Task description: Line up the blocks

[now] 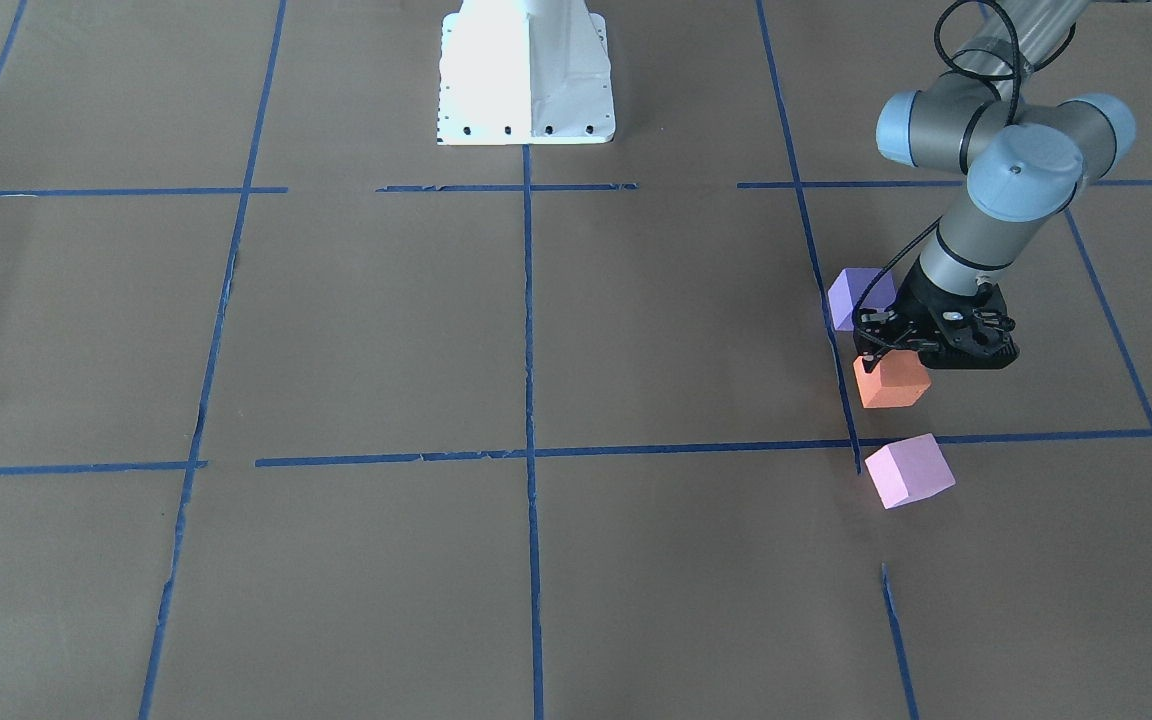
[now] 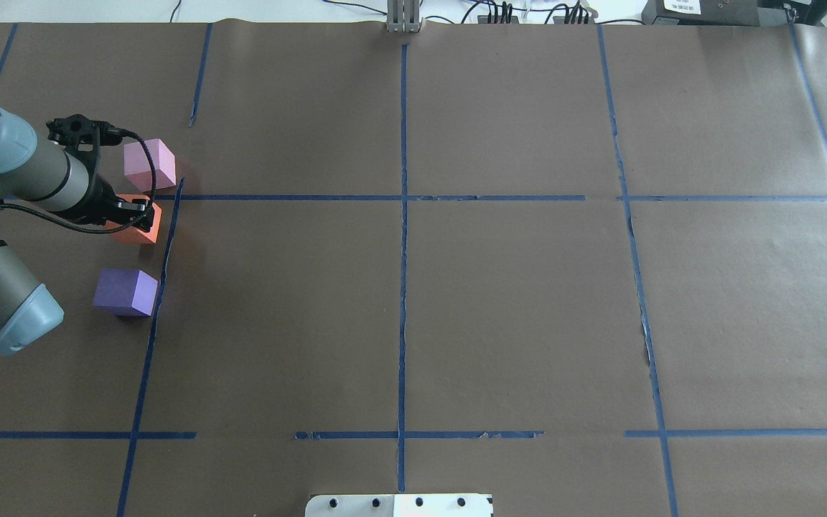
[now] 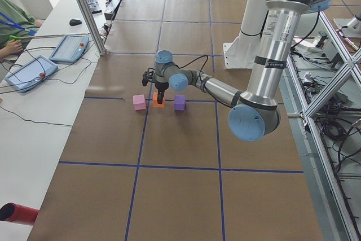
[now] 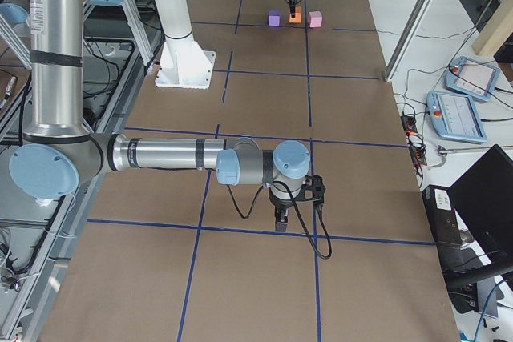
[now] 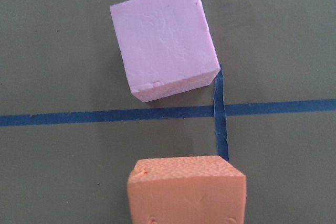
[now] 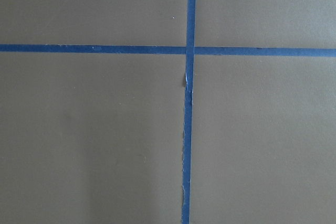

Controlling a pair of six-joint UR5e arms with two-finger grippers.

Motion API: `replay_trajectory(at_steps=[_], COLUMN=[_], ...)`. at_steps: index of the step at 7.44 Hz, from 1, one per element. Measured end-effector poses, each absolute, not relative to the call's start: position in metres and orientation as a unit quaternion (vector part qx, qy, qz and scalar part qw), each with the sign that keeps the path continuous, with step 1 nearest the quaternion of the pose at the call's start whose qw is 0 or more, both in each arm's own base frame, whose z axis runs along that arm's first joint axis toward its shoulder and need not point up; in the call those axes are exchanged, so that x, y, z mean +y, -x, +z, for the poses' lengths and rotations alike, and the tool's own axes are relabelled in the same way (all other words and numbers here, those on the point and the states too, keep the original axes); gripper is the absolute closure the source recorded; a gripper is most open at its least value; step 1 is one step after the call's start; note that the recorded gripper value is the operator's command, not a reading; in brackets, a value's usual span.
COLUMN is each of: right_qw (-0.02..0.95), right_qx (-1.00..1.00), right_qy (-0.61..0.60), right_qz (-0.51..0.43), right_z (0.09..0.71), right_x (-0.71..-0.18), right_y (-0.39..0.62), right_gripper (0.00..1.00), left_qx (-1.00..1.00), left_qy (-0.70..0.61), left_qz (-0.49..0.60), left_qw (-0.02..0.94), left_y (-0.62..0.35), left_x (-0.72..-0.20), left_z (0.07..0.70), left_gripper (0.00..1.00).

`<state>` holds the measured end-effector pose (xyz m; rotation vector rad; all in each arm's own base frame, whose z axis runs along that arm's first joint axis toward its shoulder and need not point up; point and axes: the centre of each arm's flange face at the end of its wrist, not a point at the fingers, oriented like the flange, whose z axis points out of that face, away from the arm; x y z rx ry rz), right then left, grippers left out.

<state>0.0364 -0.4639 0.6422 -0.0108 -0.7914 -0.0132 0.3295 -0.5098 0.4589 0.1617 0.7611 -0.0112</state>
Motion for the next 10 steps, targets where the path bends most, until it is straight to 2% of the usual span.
replay_trajectory(at_steps=[1, 2, 3, 4, 10], right_qw=[0.923, 0.923, 0.923, 0.923, 0.923], right_qx=[-0.386, -0.386, -0.386, -0.386, -0.386], right_qy=[0.005, 0.005, 0.005, 0.006, 0.005], right_qz=[-0.006, -0.006, -0.006, -0.006, -0.006], right_z=[0.642, 0.642, 0.642, 0.642, 0.642], right_x=[-0.464, -0.464, -0.464, -0.464, -0.464], right_y=[-0.036, -0.036, -0.036, -0.036, -0.036], right_gripper=[0.0, 0.0, 0.0, 0.0, 0.0], left_qx=[0.37, 0.37, 0.374, 0.377, 0.384], left_qy=[-0.079, -0.078, -0.073, -0.07, -0.079], left_qz=[-0.002, 0.005, 0.013, 0.016, 0.007], left_qw=[0.926, 0.926, 0.924, 0.924, 0.92], left_y=[-0.33, -0.331, -0.332, -0.332, -0.317], left_x=[-0.51, -0.51, -0.509, -0.508, -0.522], left_z=[0.461, 0.462, 0.463, 0.463, 0.451], left_gripper=[0.83, 0.37, 0.04, 0.0, 0.0])
